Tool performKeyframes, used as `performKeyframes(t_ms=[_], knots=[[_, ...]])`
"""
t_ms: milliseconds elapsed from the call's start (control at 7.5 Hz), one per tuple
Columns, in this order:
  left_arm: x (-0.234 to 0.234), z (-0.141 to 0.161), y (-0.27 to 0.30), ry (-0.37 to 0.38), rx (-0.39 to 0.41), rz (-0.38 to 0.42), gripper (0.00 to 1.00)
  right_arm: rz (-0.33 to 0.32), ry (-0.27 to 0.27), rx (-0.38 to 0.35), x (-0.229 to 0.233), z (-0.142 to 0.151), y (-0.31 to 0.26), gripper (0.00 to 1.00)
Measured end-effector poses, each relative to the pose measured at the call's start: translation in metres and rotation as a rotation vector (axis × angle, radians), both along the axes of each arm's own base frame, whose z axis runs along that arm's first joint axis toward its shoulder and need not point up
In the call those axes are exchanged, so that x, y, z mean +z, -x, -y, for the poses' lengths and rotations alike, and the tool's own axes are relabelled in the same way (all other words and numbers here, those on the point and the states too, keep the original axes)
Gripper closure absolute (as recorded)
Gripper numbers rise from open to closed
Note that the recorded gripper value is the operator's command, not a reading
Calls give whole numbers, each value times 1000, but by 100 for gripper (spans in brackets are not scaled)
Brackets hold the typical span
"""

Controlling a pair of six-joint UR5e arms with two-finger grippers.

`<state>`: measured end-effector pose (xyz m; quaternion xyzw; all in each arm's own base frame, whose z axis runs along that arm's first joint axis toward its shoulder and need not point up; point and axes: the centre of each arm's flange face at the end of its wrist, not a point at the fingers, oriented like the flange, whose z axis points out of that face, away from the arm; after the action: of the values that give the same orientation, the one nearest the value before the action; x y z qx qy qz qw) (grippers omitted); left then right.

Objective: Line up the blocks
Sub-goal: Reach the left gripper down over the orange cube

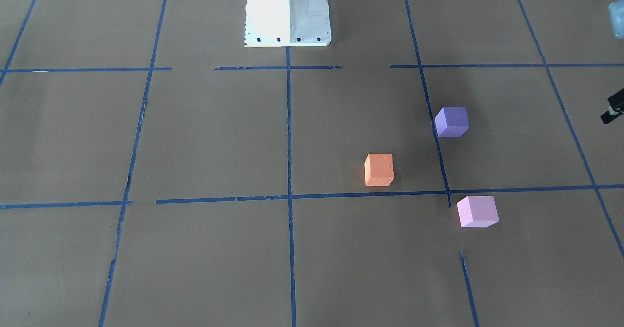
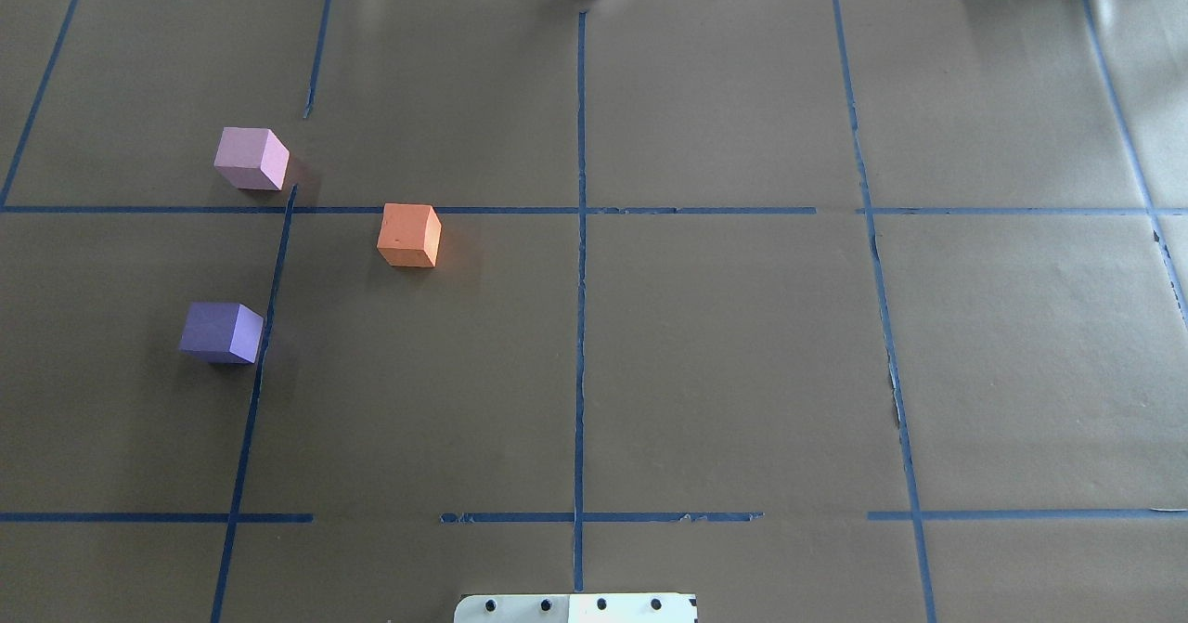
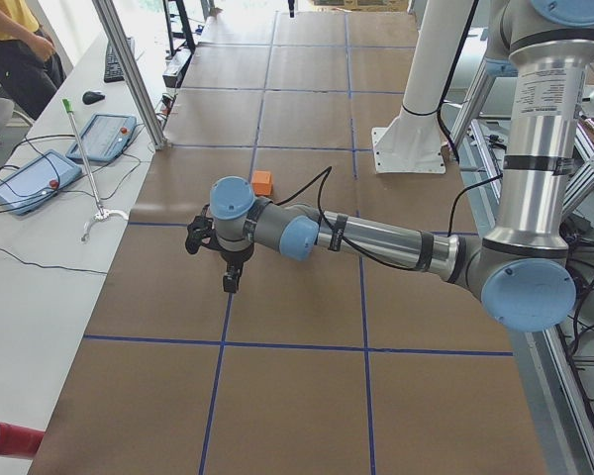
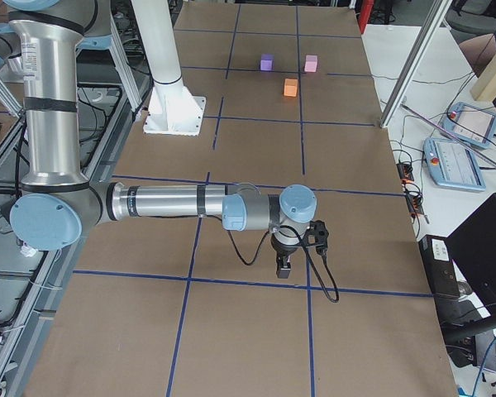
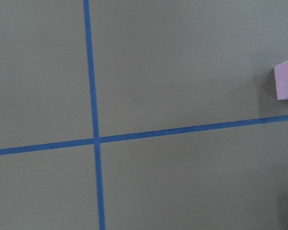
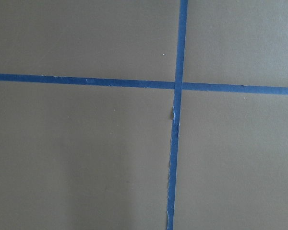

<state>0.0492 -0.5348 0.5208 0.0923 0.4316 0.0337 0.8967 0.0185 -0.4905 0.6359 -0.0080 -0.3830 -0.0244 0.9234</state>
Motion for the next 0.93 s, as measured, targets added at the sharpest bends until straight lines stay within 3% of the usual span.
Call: performKeyframes(t_ms=[400,667,933], knots=[[-105,24,-138,-23,66,-71,0,0,1,0,0,0,0,0],[-175,20,-246,-59,93,-69,1,0,0,0,0,0,0,0],[-215,8,-307,-89,92,-62,1,0,0,0,0,0,0,0]])
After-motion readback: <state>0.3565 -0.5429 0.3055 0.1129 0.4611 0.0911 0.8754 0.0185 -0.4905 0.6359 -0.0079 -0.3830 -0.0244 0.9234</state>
